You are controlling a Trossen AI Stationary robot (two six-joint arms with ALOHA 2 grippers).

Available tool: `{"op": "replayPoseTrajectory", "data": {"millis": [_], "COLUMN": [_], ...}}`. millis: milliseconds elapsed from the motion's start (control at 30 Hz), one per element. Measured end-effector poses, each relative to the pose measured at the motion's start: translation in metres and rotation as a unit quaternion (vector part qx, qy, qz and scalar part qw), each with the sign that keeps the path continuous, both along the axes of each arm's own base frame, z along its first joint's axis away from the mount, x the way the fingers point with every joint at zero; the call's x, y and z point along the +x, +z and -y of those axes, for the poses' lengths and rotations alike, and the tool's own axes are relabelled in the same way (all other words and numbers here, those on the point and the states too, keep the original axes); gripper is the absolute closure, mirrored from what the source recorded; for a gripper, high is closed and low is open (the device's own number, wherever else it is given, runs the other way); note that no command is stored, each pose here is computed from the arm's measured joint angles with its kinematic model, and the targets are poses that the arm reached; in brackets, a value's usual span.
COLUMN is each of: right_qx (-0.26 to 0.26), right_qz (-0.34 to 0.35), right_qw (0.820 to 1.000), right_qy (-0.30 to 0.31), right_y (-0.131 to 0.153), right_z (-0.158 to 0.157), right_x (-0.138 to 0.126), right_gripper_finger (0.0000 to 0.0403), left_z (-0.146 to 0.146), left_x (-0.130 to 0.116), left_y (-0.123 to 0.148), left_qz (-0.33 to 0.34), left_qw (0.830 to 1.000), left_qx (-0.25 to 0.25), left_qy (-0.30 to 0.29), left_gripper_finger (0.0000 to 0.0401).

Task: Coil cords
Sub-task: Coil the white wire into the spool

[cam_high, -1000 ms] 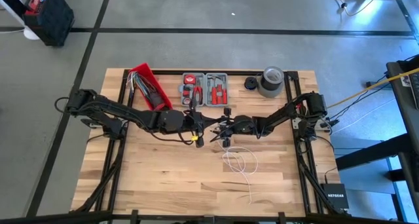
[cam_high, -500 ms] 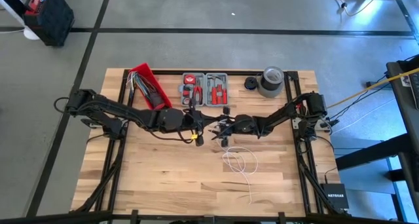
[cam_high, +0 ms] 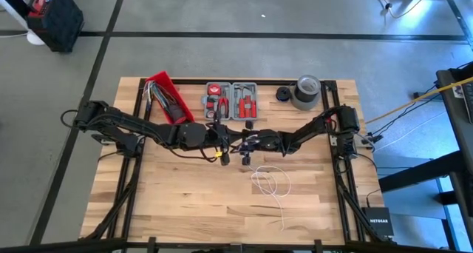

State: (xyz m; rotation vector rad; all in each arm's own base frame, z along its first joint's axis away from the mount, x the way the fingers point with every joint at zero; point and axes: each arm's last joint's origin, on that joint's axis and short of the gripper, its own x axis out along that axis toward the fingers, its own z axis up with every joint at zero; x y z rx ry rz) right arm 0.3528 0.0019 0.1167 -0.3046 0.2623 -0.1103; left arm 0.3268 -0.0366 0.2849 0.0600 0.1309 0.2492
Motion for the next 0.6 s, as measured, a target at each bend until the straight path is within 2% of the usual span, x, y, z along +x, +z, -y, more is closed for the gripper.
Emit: {"op": "replayPoseTrajectory", "data": {"millis": [133, 300, 433, 600], "right_qx": [-0.006, -0.008, -0.016, -0.02], "right_qz": [-0.005, -0.027, -0.033, -0.033], "right_qw": [1.0, 1.0, 0.999, 0.999], "right_qy": [-0.002, 0.0, -0.005, -0.019], "right_y": [-0.001, -0.001, 0.006, 0.013], "right_z": [0.0, 0.0, 0.001, 0.002], "right_x": [0.0, -0.002, -0.008, -0.028], "right_gripper_finger": [0.0287, 0.0384, 0.0384, 0.0396], "left_z": [0.002, 0.005, 0.006, 0.006], "left_x": [0.0, -0.001, -0.001, -0.004], "left_y": [-0.001, -0.001, 0.0, 0.004], "left_qz": [-0.004, -0.005, -0.006, -0.006], "left_qw": [1.0, 1.0, 1.0, 0.999], "left_qx": [0.001, 0.005, 0.015, 0.03], "left_qy": [-0.003, -0.007, -0.009, -0.012], "left_gripper_finger": [0.0401, 0.0401, 0.0401, 0.0401]}}
